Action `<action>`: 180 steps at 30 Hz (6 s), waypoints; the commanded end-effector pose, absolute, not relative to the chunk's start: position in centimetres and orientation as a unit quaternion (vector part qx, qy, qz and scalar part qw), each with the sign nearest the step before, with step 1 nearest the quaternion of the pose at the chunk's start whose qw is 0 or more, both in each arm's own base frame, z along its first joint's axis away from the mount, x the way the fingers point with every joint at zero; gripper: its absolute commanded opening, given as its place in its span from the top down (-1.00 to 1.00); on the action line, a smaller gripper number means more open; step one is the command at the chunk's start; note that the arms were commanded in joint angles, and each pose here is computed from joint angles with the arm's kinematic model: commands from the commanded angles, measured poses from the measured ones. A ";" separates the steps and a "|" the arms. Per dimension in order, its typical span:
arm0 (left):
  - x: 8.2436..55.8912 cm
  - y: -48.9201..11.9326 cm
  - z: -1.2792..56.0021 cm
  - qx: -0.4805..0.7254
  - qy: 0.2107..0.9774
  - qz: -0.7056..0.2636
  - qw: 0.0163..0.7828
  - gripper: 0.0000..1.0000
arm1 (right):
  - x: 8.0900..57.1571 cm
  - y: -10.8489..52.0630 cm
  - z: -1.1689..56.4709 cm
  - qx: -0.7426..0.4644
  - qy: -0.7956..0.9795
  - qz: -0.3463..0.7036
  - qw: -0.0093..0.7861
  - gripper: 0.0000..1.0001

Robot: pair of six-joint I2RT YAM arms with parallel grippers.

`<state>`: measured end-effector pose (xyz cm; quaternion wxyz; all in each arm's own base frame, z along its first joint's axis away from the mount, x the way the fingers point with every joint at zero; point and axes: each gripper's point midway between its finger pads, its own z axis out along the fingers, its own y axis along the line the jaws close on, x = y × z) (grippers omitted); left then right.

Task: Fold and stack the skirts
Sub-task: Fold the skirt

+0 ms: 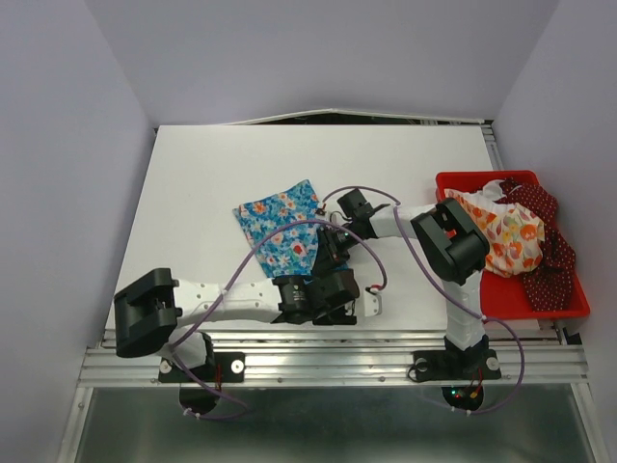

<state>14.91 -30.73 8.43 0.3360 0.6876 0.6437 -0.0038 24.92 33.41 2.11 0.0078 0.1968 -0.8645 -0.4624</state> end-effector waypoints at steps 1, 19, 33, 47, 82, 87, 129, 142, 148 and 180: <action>17.2 -30.4 8.3 0.658 0.677 0.010 0.329 -0.65 | 24.3 31.9 -1.0 0.190 -0.893 -0.408 0.011 0.49; 15.4 -29.5 3.1 0.664 0.708 -0.049 0.237 -0.36 | 24.5 31.9 -1.5 0.183 -0.897 -0.401 0.016 0.58; 16.7 -25.7 -1.2 0.663 0.722 0.064 0.188 0.34 | 24.1 31.6 -2.2 0.183 -0.899 -0.397 0.031 0.71; 13.0 -28.0 5.5 0.696 0.679 -0.089 0.219 1.00 | 27.5 33.1 6.0 0.278 -0.861 -0.417 -0.085 -0.14; 11.4 -23.8 -2.0 0.711 0.698 -0.074 0.048 0.60 | 28.8 32.4 -3.3 0.308 -0.881 -0.358 -0.027 0.01; 9.8 -24.5 -1.1 0.717 0.688 -0.107 0.034 0.53 | 27.2 31.7 -3.0 0.311 -0.877 -0.366 -0.016 0.03; 14.1 -26.3 2.5 0.728 0.673 -0.082 0.100 1.00 | 30.0 30.2 -4.7 0.308 -0.908 -0.280 -0.052 0.05; 10.3 -27.0 8.4 0.728 0.658 -0.181 0.066 1.00 | 33.9 35.8 8.8 0.347 -0.837 -0.390 -0.162 -0.22; 12.1 -27.6 8.4 0.718 0.674 -0.151 0.091 0.72 | 31.6 36.8 5.9 0.348 -0.832 -0.418 -0.111 -0.11; 8.6 -26.4 -2.2 0.727 0.683 0.023 0.073 -0.43 | 26.6 31.6 -3.9 0.318 -0.885 -0.340 -0.006 0.16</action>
